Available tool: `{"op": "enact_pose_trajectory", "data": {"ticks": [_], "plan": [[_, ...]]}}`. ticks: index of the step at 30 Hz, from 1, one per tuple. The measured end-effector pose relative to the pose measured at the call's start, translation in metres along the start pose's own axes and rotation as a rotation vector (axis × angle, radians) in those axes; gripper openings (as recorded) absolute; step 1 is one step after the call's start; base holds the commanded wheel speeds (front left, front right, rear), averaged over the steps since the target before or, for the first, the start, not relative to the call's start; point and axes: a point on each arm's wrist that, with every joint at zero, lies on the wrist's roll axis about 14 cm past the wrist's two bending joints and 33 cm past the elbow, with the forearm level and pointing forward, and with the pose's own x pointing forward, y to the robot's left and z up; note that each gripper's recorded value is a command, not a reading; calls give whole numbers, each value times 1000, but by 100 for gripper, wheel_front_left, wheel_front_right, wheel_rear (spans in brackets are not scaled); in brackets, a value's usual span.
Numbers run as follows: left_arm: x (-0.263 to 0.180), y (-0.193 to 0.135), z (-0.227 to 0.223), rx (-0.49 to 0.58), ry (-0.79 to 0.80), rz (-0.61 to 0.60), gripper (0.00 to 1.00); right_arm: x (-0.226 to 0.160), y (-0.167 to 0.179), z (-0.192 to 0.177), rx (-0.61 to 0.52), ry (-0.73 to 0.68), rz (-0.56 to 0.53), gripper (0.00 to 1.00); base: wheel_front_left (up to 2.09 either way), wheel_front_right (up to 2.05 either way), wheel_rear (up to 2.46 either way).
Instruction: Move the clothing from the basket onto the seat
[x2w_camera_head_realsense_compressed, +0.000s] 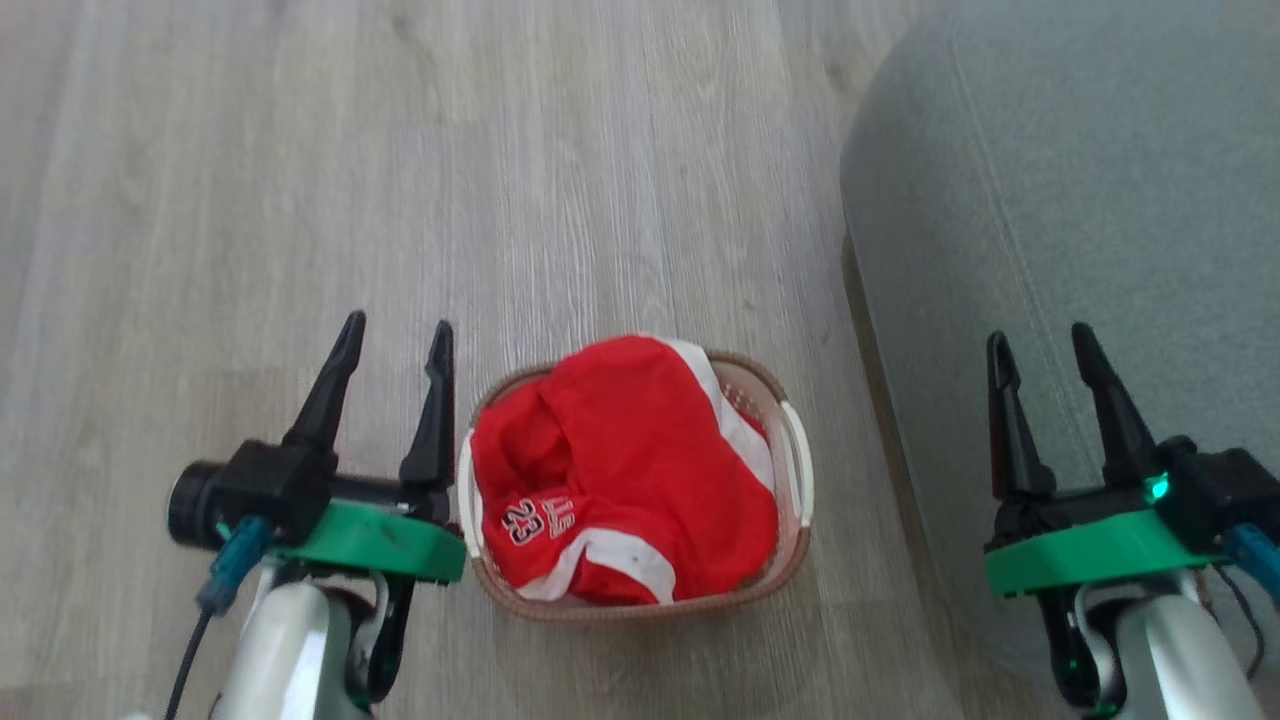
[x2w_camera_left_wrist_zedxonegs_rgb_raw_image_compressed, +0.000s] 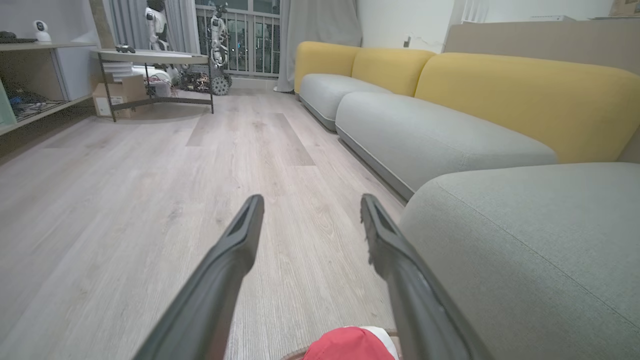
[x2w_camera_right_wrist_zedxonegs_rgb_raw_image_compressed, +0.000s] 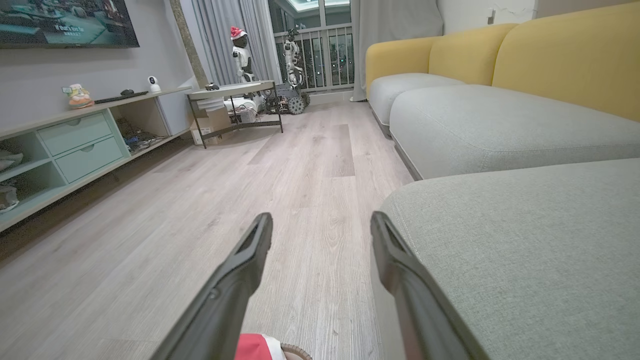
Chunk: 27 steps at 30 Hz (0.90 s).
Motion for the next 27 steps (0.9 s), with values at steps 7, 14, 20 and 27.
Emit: {"op": "enact_pose_trajectory", "data": {"ticks": [7, 14, 20, 27], "plan": [[18, -8, -31, -22, 73, -47, 100, 12, -7, -14, -5, 32, -17, 100, 0, 0, 0], [34, -21, -79, -56, 191, -106, 100, 31, -17, -18, -18, 25, -34, 100, 0, 0, 0], [42, -29, -122, -90, 302, -135, 100, 43, -19, -24, -27, 25, -32, 100, 0, 0, 0], [46, -42, -179, -114, 464, -187, 100, 56, -28, -29, -48, 24, -45, 100, 0, 0, 0]]}}
